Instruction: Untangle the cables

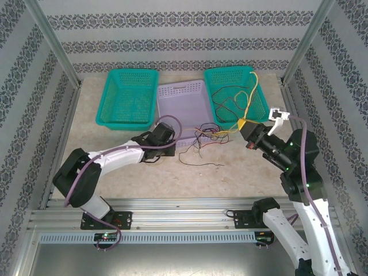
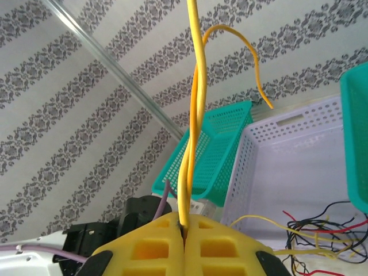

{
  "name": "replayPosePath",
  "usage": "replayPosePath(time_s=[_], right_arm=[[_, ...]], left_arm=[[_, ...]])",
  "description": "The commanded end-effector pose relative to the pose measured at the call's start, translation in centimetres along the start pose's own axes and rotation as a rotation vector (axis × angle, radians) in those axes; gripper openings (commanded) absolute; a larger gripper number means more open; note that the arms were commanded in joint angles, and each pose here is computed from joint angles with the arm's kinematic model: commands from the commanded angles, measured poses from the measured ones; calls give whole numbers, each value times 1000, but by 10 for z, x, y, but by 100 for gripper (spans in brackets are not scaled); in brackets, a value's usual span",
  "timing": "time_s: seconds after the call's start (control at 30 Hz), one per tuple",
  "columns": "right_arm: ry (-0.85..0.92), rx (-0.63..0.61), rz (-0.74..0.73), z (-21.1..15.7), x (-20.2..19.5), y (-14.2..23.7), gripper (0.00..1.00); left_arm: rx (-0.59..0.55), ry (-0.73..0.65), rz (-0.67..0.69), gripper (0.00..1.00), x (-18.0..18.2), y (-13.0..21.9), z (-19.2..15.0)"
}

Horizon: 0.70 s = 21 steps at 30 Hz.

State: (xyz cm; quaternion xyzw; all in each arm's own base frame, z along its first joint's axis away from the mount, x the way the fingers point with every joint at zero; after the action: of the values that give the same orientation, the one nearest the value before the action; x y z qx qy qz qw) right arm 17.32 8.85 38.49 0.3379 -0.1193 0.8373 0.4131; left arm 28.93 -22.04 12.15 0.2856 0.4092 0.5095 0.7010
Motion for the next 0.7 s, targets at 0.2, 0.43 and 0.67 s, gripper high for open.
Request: replayPosePath(time_s=[0.2,0.43,0.67], right_arm=[[51,5,86,7,-1,-25,0],[19,10,57,2,-27,-54,0],[36,-14,91,22,-33,-89,0]], left_arm=[[55,-20,167,0,14,-38,10],[28,6,155,0,17,-55,41],[-19,-3,152,0,13,-62,70]])
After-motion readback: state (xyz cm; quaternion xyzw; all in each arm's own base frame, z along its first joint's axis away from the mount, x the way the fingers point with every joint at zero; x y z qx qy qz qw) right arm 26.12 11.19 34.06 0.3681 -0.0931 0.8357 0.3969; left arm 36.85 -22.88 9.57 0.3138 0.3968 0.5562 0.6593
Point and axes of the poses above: each hand's point on the last joint's axis, 136 mm out from that joint toward the fingers, its own y axis back along the fingers, its own x axis along the line the jaws close on, z = x × y, the point moved 6 cm from there along y, back along the fingers, and after that the axes turned 2 degrees about -y, right-handed, at the moved point
